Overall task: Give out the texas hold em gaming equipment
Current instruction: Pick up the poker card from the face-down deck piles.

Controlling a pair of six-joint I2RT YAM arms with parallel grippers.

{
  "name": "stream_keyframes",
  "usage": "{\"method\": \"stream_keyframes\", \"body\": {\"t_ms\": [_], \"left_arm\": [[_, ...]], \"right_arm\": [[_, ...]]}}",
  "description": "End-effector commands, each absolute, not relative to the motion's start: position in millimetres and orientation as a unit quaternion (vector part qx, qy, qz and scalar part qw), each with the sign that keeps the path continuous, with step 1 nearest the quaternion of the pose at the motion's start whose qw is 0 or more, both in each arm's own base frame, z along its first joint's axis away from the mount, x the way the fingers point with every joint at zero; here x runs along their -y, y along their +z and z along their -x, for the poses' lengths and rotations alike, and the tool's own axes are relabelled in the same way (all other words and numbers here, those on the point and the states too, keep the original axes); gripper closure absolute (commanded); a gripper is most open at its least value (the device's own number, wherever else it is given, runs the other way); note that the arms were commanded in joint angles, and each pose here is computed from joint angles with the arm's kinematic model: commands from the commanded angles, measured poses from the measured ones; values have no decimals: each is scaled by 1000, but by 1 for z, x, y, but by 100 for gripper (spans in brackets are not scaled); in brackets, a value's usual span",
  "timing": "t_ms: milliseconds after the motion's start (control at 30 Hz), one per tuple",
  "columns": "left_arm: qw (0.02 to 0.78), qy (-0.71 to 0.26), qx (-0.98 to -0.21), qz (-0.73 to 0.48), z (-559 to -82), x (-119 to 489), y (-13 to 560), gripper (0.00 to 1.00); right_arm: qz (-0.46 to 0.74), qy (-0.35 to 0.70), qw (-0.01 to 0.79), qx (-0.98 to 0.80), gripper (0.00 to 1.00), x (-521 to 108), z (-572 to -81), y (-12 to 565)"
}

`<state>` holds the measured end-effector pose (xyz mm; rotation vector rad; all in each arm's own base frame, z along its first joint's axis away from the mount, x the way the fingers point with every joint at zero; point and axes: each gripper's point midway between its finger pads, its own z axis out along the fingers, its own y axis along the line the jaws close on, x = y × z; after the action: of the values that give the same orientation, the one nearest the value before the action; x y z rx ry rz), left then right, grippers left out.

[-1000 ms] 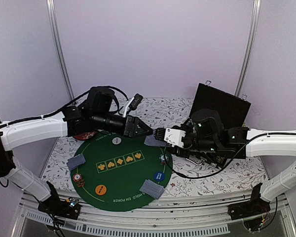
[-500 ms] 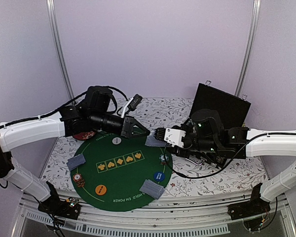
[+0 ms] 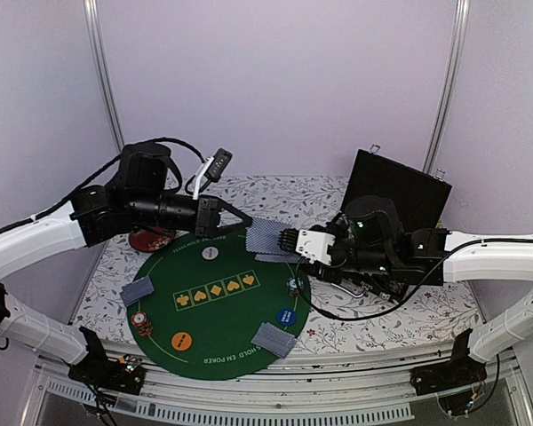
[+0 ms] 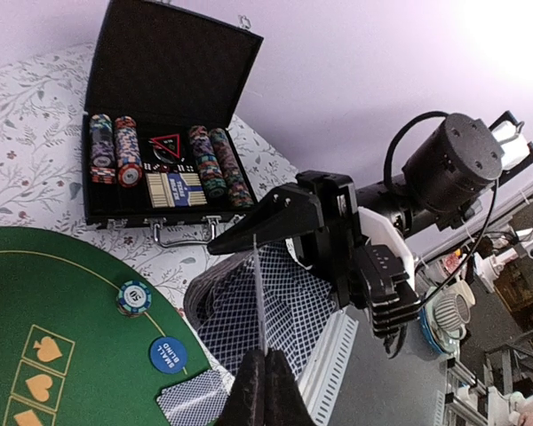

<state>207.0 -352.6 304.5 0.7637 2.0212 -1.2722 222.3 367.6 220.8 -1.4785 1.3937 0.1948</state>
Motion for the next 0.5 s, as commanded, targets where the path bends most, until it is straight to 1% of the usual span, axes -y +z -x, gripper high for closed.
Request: {"method": "stream_keyframes", "body": {"t_ms": [0,100,200,267,367,467], "left_arm": [[360,-431,-777,-283,-213,327,322,100],[379,-406,-788,-267,-219,307,327,100],[378,-394,-797,-257,-223,297,323,100],[387,-357,-816,-240,-231,282,320,100],[419,-260,-845,-205,-250,240,316,100],[419,-122,-883,-174,-268,190,291,100]], "right_arm": [[601,80,541,-583,55,-360,-227,232],[600,83,540,-584,55,-359,-227,231],[599,88,542,-583,55,-361,-227,233],[598,87,542,-584,55,-360,-228,233],[598,87,543,-583,55,-359,-227,236],[597,88,545,-582,55,-358,-226,239]]}}
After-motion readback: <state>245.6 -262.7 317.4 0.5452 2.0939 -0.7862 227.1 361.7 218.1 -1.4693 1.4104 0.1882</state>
